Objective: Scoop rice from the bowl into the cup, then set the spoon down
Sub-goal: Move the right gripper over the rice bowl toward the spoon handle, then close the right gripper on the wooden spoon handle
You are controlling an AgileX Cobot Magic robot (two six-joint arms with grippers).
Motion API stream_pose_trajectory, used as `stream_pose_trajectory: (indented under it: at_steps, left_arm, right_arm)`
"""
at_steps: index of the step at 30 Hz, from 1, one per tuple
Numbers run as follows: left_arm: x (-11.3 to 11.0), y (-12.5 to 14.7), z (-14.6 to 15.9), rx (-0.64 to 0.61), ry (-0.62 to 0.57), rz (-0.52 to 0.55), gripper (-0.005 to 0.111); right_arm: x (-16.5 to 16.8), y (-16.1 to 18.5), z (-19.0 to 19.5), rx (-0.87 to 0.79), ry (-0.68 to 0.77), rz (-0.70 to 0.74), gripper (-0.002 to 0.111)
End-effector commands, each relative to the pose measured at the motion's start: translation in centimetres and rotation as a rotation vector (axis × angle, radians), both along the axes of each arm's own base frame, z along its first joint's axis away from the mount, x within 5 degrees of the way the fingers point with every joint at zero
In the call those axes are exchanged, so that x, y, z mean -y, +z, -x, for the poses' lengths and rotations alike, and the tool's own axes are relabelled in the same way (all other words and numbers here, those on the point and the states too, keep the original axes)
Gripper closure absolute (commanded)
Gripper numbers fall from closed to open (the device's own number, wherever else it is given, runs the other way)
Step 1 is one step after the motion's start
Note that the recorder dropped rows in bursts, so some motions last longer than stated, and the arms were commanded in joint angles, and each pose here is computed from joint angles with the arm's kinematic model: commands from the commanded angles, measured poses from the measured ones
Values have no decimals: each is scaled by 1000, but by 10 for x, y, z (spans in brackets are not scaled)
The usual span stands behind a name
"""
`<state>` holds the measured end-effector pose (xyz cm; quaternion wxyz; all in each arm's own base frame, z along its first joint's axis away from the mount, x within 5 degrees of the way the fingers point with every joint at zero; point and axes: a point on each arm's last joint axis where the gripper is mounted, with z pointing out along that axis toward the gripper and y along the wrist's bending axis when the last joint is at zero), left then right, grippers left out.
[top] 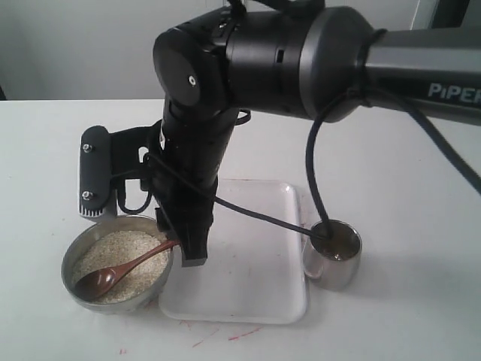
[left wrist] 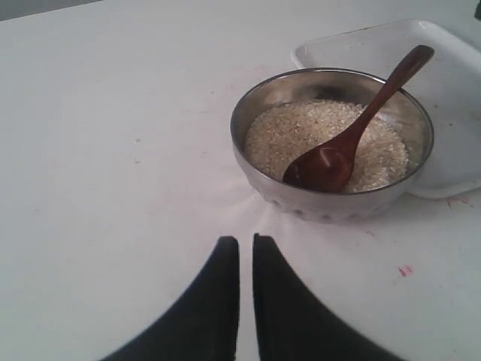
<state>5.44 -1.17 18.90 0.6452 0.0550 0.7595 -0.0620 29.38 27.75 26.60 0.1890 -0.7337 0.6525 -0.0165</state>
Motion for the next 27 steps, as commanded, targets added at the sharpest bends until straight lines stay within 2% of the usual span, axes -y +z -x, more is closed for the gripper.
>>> stream_pose_trajectory:
  at_steps: [1,19,27]
  left_arm:
    - [1,2,0,2,-8,13,92]
    - [1,2,0,2,-8,13,92]
    - [1,2,0,2,-8,13,92]
  right_arm:
    - [-5,-9,-6,28,84,21,56]
    - [-7,-54,-23,44,128,179,56]
    - [-13,-63,-28,71,133,153,56]
